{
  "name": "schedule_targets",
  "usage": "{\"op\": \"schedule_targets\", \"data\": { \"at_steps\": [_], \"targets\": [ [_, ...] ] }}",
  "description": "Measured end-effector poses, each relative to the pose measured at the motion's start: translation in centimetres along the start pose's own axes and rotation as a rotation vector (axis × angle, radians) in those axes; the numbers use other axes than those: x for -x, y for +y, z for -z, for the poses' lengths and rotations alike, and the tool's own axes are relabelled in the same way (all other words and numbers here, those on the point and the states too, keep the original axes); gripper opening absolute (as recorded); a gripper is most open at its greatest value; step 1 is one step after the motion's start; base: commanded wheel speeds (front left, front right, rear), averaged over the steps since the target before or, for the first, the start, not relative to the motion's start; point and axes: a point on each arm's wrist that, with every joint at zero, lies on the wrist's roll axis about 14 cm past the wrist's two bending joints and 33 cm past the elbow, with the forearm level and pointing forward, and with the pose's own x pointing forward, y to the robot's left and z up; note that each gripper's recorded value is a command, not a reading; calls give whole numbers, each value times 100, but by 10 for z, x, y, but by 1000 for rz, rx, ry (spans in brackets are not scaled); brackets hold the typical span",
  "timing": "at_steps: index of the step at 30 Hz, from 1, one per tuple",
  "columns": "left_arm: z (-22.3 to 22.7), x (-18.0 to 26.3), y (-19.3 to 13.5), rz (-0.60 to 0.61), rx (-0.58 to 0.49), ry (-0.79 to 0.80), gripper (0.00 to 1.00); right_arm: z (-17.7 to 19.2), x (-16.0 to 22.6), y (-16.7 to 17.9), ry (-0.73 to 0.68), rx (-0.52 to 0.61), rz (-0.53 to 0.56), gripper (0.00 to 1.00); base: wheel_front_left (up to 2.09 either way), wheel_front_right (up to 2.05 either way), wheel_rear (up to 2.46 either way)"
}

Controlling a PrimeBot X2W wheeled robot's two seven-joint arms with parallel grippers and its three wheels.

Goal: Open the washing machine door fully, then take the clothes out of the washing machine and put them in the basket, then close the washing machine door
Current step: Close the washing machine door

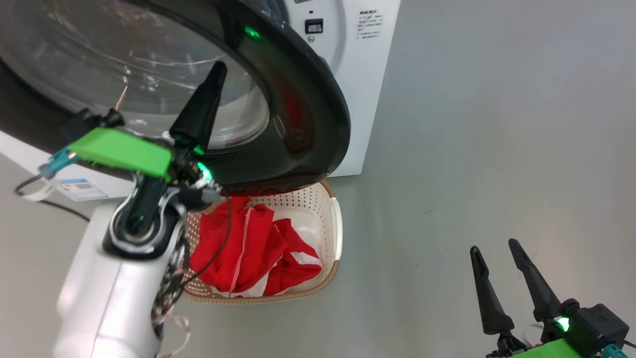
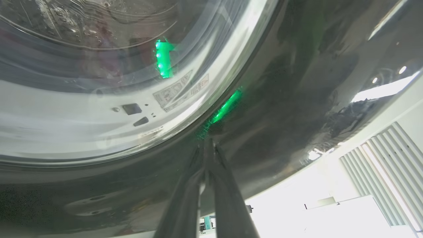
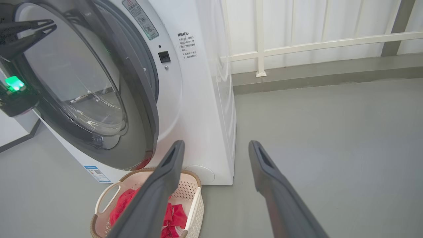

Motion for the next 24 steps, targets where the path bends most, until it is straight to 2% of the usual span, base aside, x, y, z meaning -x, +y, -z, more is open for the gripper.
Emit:
{"op": "schedule_targets", "data": {
  "at_steps": [2,4,5,8,14,24],
  "targets": [
    [-3,7,-3,10,-32,-19,43,1,-1,1,3,-2,-4,100,0,0,0],
    [-7,16,-5,8,-67,-41,96,3,-3,2,7,-3,-7,100,0,0,0],
    [-8,20,-7,12,-78,-50,100,3,-3,3,8,-4,-10,100,0,0,0],
    [-12,33,-9,4,-135,-93,100,5,-5,5,11,-6,-16,100,0,0,0],
    [-35,70,-1,-110,-504,-242,100,5,-7,9,9,-10,-30,100,0,0,0],
    [-44,105,7,-231,-931,-371,100,4,-9,14,5,-14,-46,100,0,0,0]
  ]
}}
